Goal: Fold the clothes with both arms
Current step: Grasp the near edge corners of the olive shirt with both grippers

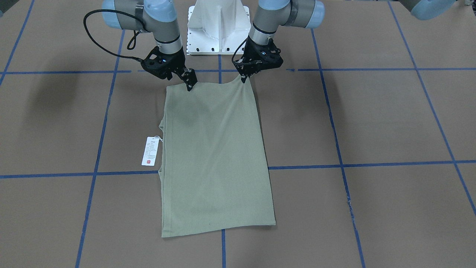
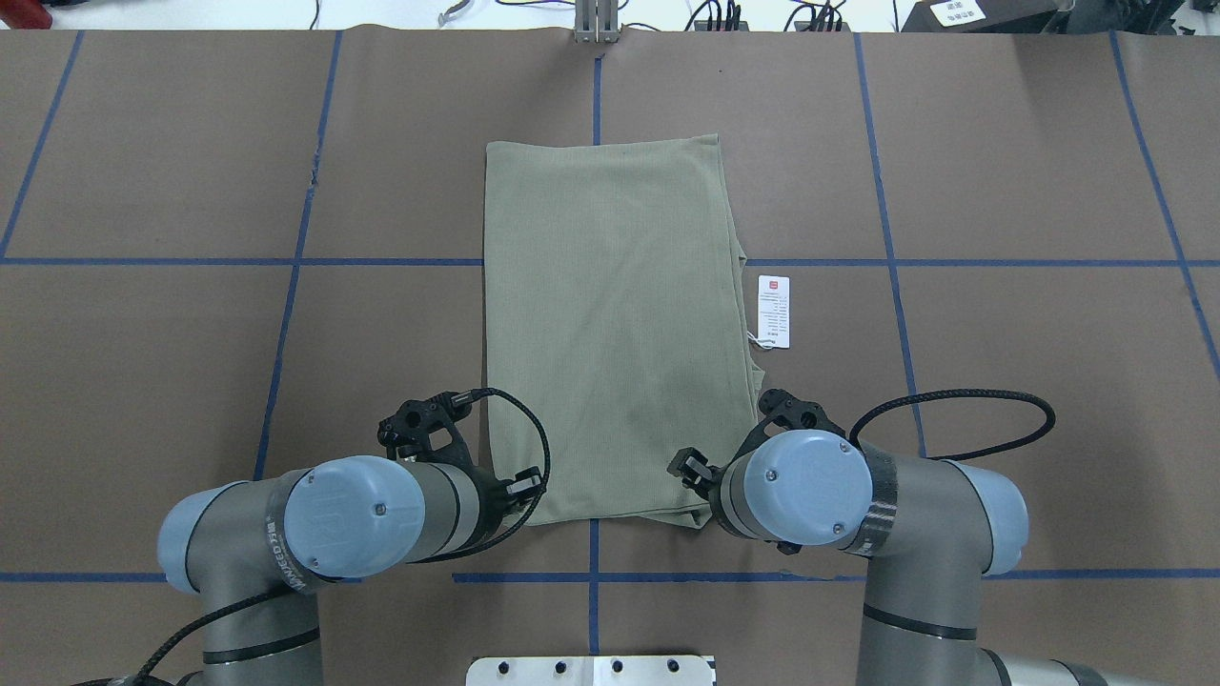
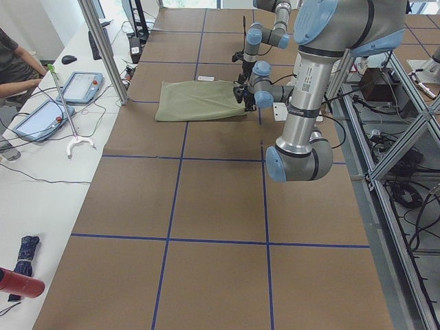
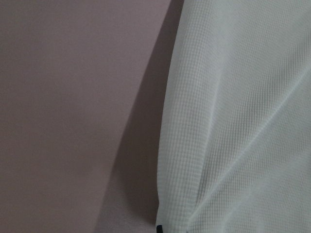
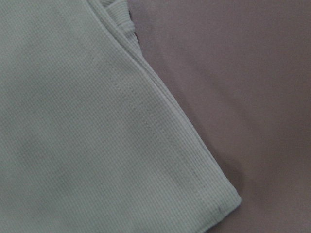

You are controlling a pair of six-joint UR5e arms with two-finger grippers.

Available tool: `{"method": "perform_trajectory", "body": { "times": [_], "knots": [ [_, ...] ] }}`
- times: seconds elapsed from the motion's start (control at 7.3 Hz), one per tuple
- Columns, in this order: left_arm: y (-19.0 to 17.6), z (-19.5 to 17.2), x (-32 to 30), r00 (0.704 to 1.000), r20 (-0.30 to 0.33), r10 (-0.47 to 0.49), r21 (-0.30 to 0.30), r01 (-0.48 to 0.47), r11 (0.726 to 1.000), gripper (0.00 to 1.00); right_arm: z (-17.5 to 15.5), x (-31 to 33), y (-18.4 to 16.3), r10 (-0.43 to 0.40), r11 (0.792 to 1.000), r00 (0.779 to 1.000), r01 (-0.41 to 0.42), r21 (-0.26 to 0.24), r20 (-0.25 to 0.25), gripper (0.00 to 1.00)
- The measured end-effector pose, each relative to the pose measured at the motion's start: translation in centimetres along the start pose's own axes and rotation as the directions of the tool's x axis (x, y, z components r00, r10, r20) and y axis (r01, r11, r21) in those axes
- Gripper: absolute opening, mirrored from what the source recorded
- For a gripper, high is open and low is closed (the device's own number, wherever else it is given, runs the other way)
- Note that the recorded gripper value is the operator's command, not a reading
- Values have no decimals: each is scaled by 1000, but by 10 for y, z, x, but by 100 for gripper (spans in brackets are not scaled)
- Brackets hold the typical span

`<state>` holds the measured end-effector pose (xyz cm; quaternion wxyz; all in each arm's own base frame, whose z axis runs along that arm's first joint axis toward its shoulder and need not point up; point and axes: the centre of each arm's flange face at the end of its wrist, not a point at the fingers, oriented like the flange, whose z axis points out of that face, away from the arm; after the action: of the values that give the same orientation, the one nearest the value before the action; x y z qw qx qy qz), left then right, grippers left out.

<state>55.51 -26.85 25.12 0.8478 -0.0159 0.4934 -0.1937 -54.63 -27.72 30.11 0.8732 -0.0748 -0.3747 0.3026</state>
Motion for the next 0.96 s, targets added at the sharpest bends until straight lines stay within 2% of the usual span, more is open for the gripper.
{"method": "perform_trajectory", "body": {
  "times": [0.41, 0.55, 0.69, 0.82, 0.96],
  "knots": [
    [0, 0, 0, 1000, 0, 0, 0, 0, 1000, 0, 9, -2, 1, 0, 1000, 1000, 0, 8, -12, 100],
    [0, 0, 0, 1000, 0, 0, 0, 0, 1000, 0, 10, -2, 1, -1, 1000, 1000, 1, 8, -14, 93],
    [0, 0, 0, 1000, 0, 0, 1, 0, 1000, 0, 10, -2, 1, 0, 1000, 1000, 0, 8, -15, 67],
    [0, 0, 0, 1000, 0, 0, 1, 0, 1000, 0, 10, -3, 1, 1, 1000, 1000, -1, 8, -15, 46],
    [-1, 0, 0, 1000, 0, 0, 2, 0, 1000, 0, 10, -3, 1, 2, 1000, 1000, -2, 7, -14, 31]
  ]
}}
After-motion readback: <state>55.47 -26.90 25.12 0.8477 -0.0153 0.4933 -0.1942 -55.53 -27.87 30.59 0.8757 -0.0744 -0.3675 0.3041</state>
